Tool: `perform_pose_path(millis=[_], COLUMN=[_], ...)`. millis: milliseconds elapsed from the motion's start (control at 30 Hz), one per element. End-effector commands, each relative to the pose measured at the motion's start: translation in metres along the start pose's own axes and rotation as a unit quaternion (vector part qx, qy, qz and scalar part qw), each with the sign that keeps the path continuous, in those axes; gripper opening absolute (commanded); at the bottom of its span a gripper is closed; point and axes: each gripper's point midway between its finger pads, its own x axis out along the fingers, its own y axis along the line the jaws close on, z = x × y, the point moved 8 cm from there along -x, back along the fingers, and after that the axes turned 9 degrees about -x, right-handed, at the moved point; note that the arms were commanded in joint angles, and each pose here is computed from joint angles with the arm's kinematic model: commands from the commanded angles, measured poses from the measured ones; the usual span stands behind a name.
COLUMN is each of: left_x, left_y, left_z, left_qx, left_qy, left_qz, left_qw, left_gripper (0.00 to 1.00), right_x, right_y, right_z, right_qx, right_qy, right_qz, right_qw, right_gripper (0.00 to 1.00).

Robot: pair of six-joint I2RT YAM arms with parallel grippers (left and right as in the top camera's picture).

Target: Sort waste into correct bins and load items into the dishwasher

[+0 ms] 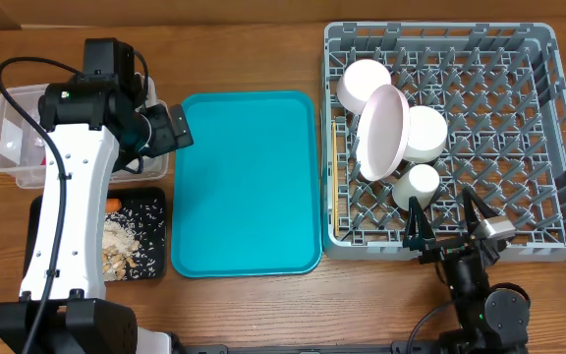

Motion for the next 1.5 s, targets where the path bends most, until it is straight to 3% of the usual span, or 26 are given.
perform_pose_path(millis=[0, 267, 1467], left_x=[0.000, 0.001, 0.001], left_y=[-0.002, -0.003, -0.003], left_z=[0.000, 0.000, 0.000], left_qx=[0.009, 0.011, 0.011], left_qy=[-0.002, -0.001, -0.001], left_qz=[0.002, 0.001, 0.001], left_qw=[1.000, 1.000, 1.000], left_gripper=[1.00, 1.00, 1.00], right_x=[0.000, 0.000, 0.000], right_y=[-0.001, 0.002, 0.002], right_z=[-0.008, -0.040, -0.039], right_qx=[0.016, 0.018, -0.006], right_qy=[0.006, 0.070, 0.068], right_qz=[0.002, 0.021, 0.024], right_qw=[1.000, 0.997, 0.997], right_gripper=[1.00, 1.00, 1.00])
